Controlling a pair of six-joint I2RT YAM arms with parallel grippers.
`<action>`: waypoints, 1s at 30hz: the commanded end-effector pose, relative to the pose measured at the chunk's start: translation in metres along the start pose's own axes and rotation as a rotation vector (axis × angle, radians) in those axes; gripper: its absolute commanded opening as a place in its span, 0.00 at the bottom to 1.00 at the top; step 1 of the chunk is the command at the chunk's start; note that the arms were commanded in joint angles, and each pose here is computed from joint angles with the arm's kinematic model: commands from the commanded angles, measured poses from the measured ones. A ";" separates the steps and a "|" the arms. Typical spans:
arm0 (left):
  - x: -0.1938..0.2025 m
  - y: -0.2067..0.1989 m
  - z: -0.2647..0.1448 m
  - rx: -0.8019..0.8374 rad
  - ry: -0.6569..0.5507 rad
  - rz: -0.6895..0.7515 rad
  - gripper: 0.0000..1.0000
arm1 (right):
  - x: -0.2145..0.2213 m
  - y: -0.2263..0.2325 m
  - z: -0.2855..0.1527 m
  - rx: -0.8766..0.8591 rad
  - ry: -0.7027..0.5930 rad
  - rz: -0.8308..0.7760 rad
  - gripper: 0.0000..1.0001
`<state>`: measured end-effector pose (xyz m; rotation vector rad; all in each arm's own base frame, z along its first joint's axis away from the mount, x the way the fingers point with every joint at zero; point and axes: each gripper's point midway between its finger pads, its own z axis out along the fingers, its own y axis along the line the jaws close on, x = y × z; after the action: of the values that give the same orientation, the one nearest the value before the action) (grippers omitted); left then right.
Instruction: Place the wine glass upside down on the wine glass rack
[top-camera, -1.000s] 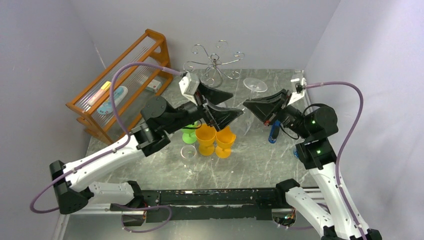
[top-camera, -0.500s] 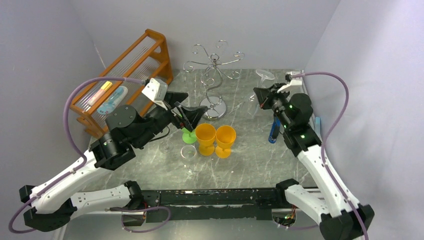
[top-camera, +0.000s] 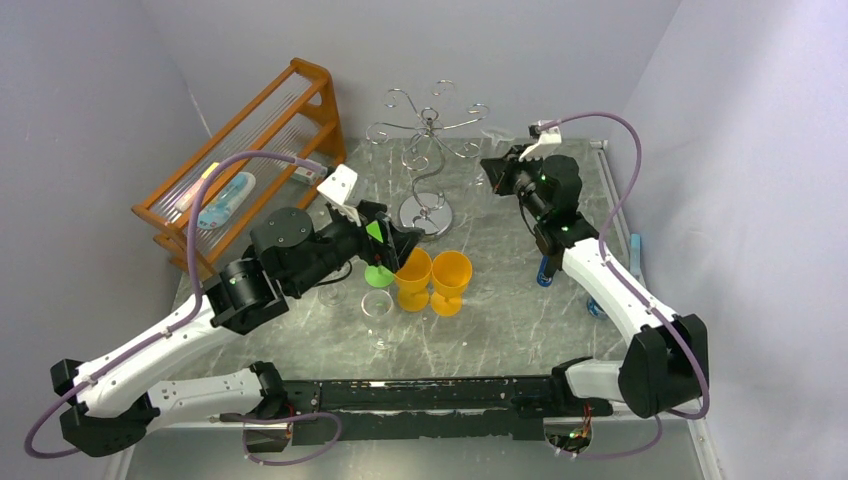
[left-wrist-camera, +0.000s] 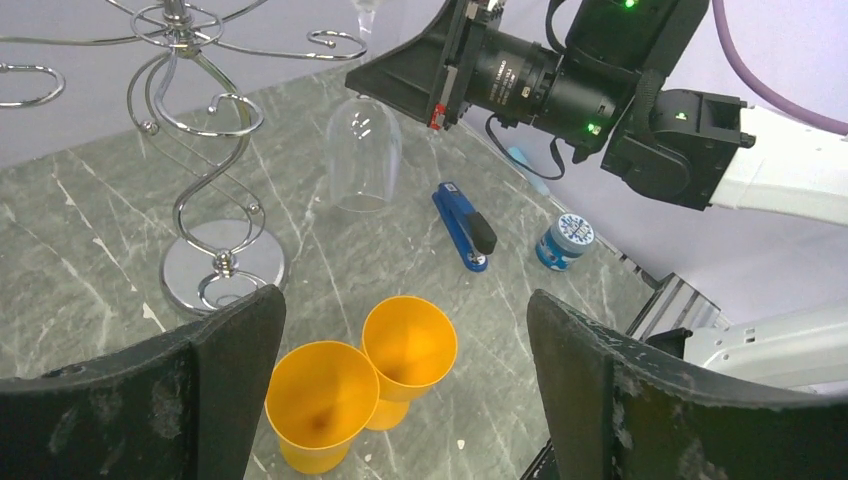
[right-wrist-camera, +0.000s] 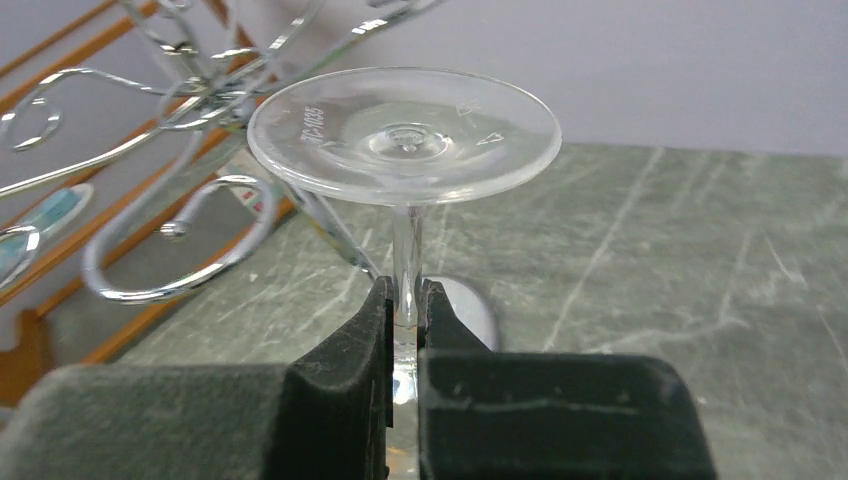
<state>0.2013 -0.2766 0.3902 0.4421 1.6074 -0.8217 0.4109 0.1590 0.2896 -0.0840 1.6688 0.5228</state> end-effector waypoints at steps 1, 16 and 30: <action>0.004 0.000 -0.001 -0.001 0.016 -0.003 0.94 | -0.032 0.033 0.003 -0.185 -0.137 -0.060 0.00; 0.002 0.015 -0.011 -0.075 0.000 -0.014 0.94 | -0.012 0.056 0.015 -0.355 -0.096 -0.072 0.00; 0.007 0.019 -0.012 -0.091 0.016 -0.008 0.95 | 0.001 0.076 0.015 -0.494 -0.022 -0.096 0.00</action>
<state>0.2039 -0.2588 0.3870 0.3799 1.6305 -0.7708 0.4030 0.2248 0.2806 -0.4300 1.5739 0.8277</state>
